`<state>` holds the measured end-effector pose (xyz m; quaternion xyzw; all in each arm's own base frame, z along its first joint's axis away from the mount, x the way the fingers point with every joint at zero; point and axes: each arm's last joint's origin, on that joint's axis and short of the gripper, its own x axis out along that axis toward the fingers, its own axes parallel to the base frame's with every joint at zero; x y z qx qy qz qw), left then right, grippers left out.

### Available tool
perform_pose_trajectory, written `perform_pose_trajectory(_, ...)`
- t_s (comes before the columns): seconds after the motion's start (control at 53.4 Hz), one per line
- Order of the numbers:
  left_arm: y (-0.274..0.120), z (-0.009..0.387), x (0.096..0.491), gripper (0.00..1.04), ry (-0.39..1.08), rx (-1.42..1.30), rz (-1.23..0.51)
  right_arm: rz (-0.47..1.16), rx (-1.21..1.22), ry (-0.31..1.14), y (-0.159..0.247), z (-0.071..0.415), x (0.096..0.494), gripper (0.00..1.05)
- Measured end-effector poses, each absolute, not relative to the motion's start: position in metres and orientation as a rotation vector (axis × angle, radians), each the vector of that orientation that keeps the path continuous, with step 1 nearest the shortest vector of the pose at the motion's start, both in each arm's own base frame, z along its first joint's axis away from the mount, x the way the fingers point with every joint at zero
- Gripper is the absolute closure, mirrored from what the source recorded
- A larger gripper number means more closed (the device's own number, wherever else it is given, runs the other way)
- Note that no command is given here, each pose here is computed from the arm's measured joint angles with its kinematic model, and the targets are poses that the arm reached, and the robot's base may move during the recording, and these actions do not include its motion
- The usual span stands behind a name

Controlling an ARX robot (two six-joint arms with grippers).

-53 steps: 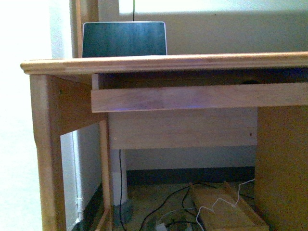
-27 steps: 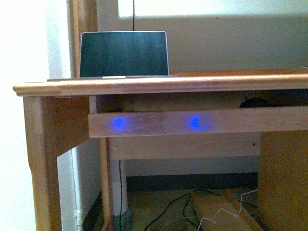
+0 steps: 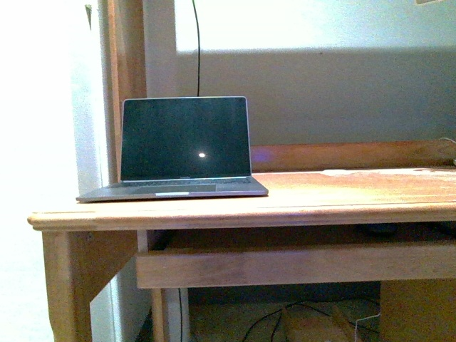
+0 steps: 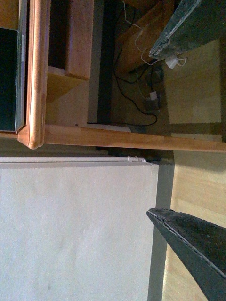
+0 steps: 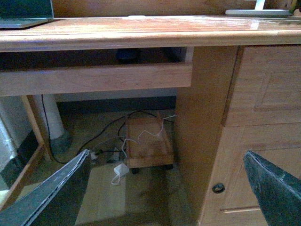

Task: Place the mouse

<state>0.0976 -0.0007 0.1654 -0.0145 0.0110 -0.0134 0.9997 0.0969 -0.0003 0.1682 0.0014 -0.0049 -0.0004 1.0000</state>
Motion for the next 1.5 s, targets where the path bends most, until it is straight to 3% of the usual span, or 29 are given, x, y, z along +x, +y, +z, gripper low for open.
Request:
perform_pose_trajectory(0.075,-0.004,0.164,0.106,0.08,0.204,-0.138,-0.138,0.0,0.003,-0.01,0.0,0.168,0.097,0.07)
perform_pose_trajectory(0.281,0.004,0.163,0.143,0.08,0.227,-0.026,-0.158,0.0,0.003,-0.01,0.0,0.168,0.097,0.07)
perform_pose_trajectory(0.524,0.003,0.174,0.223,0.08,0.098,0.469,-0.242,0.0,0.003,-0.01,0.0,0.168,0.097,0.07)
perform_pose_trajectory(0.712,-0.012,0.171,0.288,0.08,-0.106,0.982,-0.334,-0.001,0.003,-0.01,0.0,0.168,0.097,0.07)
perform_pose_trajectory(0.862,-0.016,0.159,0.33,0.08,-0.209,1.227,-0.417,0.0,0.003,-0.01,0.0,0.168,0.097,0.07)
perform_pose_trajectory(1.03,-0.025,0.15,0.366,0.08,-0.31,1.333,-0.493,0.0,0.003,-0.01,0.0,0.168,0.097,0.07)
perform_pose_trajectory(1.498,-0.062,0.12,0.43,0.08,-0.411,1.408,-0.662,0.0,0.003,-0.01,0.0,0.168,0.097,0.07)
